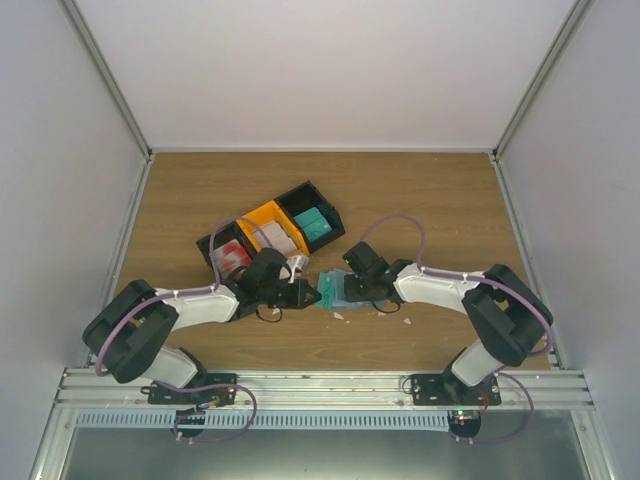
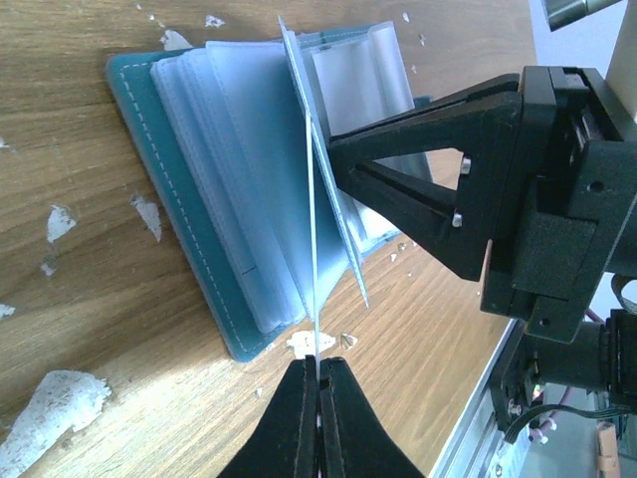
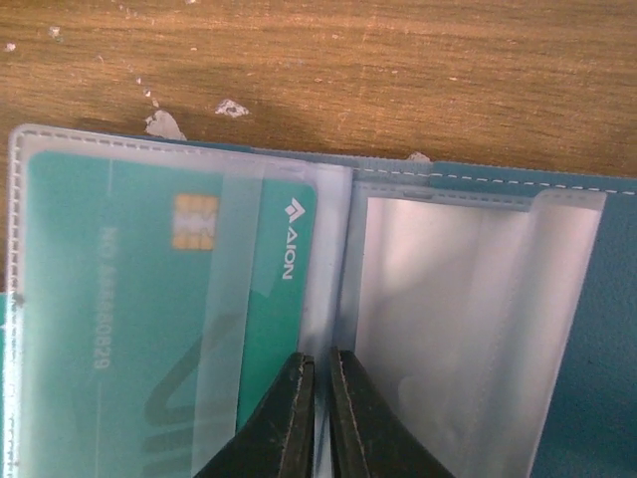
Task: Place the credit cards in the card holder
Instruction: Turn over the card slot in the card holder.
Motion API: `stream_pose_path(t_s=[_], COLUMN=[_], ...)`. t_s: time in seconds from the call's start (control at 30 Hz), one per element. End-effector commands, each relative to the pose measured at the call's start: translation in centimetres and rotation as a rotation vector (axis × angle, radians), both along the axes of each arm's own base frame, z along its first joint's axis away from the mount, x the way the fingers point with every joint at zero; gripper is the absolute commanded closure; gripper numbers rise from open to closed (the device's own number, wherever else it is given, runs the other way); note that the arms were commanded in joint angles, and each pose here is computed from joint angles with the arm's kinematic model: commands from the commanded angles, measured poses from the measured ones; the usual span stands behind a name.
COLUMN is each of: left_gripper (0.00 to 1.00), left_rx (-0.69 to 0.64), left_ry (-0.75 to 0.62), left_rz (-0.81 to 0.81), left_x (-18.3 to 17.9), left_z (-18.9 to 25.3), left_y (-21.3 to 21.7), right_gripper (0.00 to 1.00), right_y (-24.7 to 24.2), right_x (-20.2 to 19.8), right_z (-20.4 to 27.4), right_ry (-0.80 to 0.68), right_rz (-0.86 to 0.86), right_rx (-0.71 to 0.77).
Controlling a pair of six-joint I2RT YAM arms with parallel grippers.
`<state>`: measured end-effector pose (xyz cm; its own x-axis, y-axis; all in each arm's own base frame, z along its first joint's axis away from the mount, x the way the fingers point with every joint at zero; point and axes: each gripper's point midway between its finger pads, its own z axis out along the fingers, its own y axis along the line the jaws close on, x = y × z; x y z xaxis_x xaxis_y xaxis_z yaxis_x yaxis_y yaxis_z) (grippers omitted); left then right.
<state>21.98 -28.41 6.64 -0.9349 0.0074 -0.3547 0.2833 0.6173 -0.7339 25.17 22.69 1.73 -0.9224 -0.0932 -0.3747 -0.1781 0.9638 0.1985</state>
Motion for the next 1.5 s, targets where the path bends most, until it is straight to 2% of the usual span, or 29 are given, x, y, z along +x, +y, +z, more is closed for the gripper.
stream_pose_path(t_s=[0.0, 0.33, 0.63, 0.77, 0.9, 1.1, 1.3, 1.4, 1.47], left_gripper=[1.0, 1.0, 1.0, 1.0, 1.0, 1.0, 1.0, 1.0, 1.0], left_rx=[-0.033, -0.056, -0.043, -0.031, -0.007, -0.012, -0.098, -0.165, -0.216], left_ry=[-0.051, -0.036, -0.005, 0.015, 0.035, -0.041, -0.151, -0.192, -0.217], left_rz=[-0.058, -0.153, -0.22, -0.234, -0.215, -0.124, -0.043, -0.029, -0.024], left_x=[0.6, 0.7, 0.7, 0.7, 1.1, 1.8, 1.9, 1.7, 1.4], left_z=[1.4, 1.6, 0.7, -0.1, -0.8, 1.6, 7.5, 11.1, 13.6], left_y=[-1.2, -3.4, -5.5, -6.2, -6.4, -5.2, -3.9, -3.7, -3.6], right_gripper=[0.9, 0.75, 0.69, 0.66, 0.62, 0.59, 0.44, 0.35, 0.33], right_y=[-1.7, -2.0, -6.7, -7.1, -6.0, -3.0, -0.3, 0.6, 1.2], right_x=[-2.1, -0.9, -0.2, -0.1, -0.2, -1.1, -1.5, -1.6, -1.8], right_z=[-1.8, 1.8, 5.7, 7.9, 8.4, 9.7, 14.6, 17.2, 19.0], right_ry=[0.065, -0.048, -0.188, -0.258, -0.264, -0.242, -0.312, -0.349, -0.372], right_rz=[-0.01, -0.063, -0.277, -0.299, -0.24, -0.141, -0.043, 0.0, 0.034], right_rx=[-0.059, -0.01, -0.079, -0.014, 0.064, 0.271, 0.618, 0.737, 0.812])
